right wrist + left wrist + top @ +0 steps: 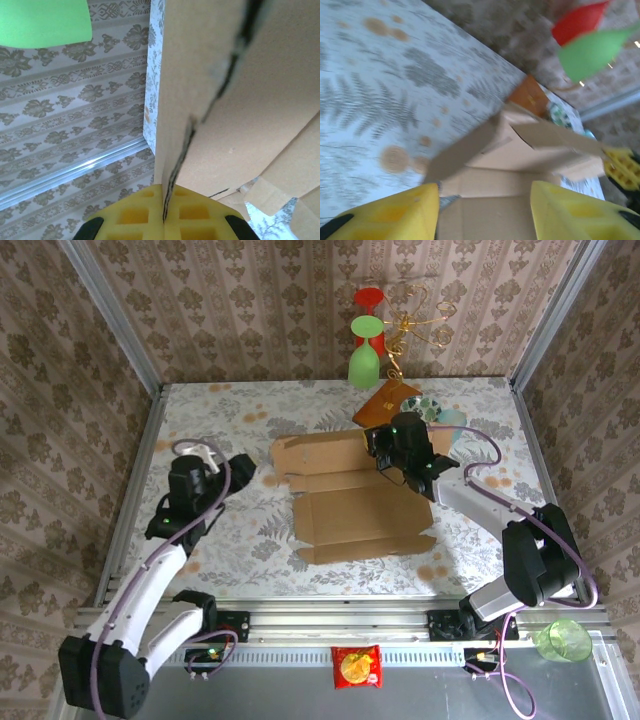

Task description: Fold the paper box

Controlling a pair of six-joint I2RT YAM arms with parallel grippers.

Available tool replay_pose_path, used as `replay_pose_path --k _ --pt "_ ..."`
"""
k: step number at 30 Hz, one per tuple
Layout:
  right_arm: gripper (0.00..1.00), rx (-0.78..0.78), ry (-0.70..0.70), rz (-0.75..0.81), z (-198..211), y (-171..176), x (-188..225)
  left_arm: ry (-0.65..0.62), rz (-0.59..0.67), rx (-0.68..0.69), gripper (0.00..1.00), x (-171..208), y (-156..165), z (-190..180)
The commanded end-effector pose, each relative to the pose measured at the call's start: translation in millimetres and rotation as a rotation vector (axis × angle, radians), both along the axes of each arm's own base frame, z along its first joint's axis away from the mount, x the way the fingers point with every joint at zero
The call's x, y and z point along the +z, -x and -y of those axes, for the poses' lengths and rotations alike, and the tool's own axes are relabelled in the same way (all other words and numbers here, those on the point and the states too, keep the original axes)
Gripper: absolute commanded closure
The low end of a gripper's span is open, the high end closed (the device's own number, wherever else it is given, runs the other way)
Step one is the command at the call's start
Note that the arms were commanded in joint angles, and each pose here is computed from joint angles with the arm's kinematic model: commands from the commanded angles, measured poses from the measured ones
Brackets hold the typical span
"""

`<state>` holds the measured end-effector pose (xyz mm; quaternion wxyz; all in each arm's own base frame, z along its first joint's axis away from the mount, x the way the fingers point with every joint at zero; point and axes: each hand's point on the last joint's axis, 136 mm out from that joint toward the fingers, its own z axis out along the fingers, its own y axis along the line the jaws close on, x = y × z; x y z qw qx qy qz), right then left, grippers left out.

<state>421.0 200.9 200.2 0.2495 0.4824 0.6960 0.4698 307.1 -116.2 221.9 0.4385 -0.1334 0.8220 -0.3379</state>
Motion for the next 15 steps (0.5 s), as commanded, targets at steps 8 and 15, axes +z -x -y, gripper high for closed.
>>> replay_pose_path --k 8,15 --pt "1.00 0.108 0.047 0.086 2.2 -0.1 -9.0 -0.117 -0.095 -0.113 0.69 -45.7 -45.3 -14.5" --pt "1.00 0.162 0.067 0.142 1.8 -1.5 -14.6 -0.253 -0.044 -0.304 0.66 -75.1 -70.3 20.9"
